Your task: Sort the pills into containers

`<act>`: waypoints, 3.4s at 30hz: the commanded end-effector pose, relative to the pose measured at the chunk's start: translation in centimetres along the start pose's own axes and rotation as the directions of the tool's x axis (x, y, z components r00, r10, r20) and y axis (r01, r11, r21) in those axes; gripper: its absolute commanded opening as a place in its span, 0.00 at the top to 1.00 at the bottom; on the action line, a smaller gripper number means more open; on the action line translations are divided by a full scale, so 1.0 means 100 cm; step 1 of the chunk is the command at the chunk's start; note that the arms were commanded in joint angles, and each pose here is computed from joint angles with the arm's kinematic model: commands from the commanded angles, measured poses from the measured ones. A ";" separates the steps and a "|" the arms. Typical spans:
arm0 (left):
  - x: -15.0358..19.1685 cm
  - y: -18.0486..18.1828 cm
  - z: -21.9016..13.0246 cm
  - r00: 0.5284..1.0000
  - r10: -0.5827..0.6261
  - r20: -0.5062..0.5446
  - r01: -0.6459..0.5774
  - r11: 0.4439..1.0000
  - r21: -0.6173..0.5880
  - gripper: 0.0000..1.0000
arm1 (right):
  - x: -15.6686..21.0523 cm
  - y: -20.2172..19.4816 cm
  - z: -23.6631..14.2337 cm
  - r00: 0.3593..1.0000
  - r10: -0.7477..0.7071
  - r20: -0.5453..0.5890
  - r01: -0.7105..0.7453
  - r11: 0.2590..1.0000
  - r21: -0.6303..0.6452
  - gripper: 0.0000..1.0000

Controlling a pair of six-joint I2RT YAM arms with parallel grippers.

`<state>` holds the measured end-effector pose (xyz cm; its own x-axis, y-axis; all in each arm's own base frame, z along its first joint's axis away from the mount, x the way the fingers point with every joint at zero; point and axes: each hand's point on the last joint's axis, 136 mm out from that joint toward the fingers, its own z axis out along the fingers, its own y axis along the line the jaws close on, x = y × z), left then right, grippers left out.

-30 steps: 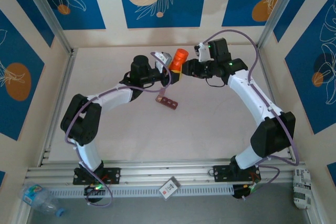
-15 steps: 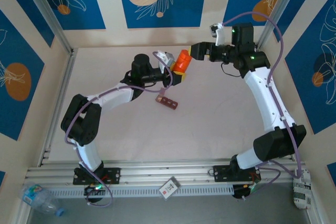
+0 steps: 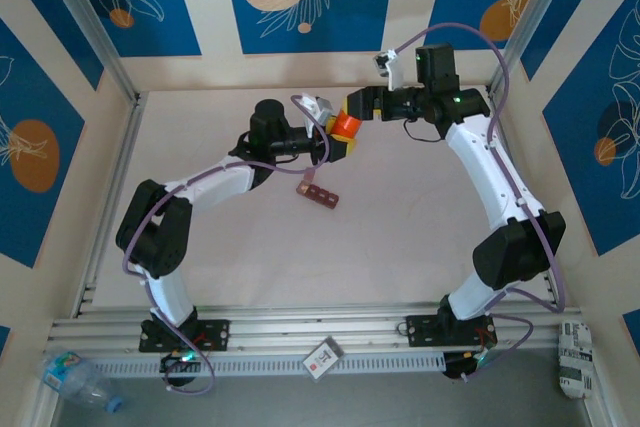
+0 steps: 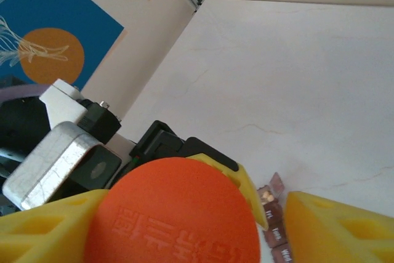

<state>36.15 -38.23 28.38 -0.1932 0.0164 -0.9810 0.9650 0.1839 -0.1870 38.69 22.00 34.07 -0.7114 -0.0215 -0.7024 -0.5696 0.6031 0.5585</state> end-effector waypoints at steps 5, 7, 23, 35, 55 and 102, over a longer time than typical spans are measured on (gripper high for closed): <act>-0.022 -0.010 0.002 0.998 0.045 0.045 -0.047 0.998 0.046 1.00 | 0.015 0.004 0.004 0.999 0.022 -0.039 -0.023 0.999 -0.024 0.52; -0.022 -0.010 0.002 0.998 0.046 0.047 -0.048 0.998 0.043 1.00 | 0.017 0.002 0.005 0.998 0.042 -0.039 -0.042 0.999 -0.013 0.56; -0.015 0.001 0.003 0.998 0.035 0.046 -0.034 0.999 -0.008 0.79 | 0.033 -0.017 0.016 0.984 0.165 0.065 -0.173 0.974 0.147 0.73; 0.023 0.008 -0.012 1.000 -0.002 0.025 0.004 0.996 -0.085 0.00 | 0.029 -0.091 -0.008 0.960 0.179 0.215 -0.250 0.895 0.369 0.73; 0.043 0.067 -0.061 0.996 -0.063 -0.061 0.030 0.896 -0.443 0.00 | 0.102 -0.211 -0.022 0.956 -0.027 0.291 -0.205 0.647 0.735 0.73; 0.032 0.129 -0.130 0.999 -0.036 0.028 0.044 0.578 -0.815 0.00 | 0.072 -0.086 0.037 0.994 0.105 0.021 -0.104 0.903 0.416 0.18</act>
<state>45.01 -24.55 21.72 -0.2566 0.0331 -0.9660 0.4531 0.8869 -0.0900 42.24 16.51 25.19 -0.6207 0.1656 -0.7664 -0.1799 0.9213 0.3448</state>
